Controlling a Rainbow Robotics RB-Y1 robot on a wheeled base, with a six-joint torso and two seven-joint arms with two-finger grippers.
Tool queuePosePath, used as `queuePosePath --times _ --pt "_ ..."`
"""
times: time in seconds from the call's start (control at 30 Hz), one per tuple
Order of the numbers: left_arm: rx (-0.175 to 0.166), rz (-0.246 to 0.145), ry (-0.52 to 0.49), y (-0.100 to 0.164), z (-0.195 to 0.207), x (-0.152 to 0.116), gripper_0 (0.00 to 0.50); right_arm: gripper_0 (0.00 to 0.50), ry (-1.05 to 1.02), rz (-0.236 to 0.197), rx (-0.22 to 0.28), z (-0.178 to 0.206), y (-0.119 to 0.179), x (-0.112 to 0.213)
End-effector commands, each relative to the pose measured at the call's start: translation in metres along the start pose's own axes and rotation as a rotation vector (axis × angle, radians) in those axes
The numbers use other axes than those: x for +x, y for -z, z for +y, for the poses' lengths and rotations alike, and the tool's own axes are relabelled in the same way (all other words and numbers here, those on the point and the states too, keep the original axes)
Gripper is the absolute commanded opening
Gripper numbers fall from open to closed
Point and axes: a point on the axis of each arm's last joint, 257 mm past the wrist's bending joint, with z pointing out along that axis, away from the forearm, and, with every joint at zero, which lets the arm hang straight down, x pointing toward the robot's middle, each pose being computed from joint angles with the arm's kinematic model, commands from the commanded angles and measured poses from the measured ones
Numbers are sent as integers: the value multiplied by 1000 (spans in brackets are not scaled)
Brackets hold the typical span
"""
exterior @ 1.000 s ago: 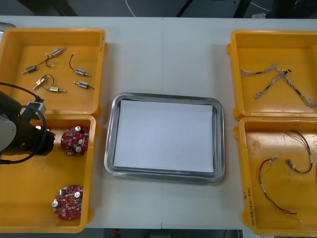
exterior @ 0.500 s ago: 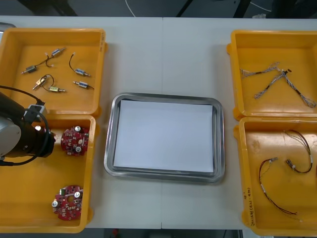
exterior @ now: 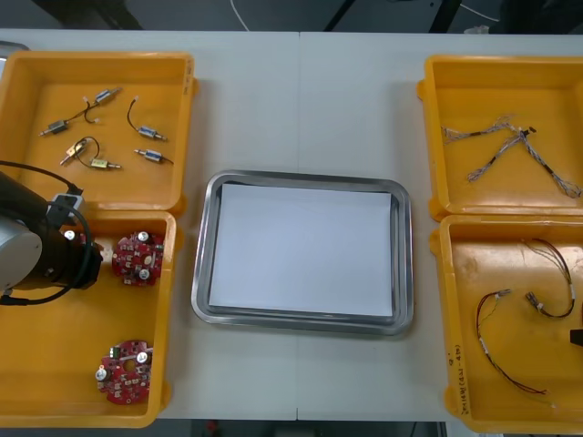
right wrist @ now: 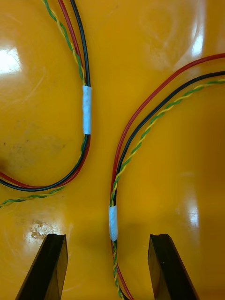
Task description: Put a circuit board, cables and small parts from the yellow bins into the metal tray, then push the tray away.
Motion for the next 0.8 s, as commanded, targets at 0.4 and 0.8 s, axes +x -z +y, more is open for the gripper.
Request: queuePosePath --times 0.4,0.8 --pt "18 23 8 -8 -8 15 0 500 26 38 -9 -8 -9 19" --pt "6 33 -4 16 -4 12 0 500 35 31 -15 -4 -15 19"
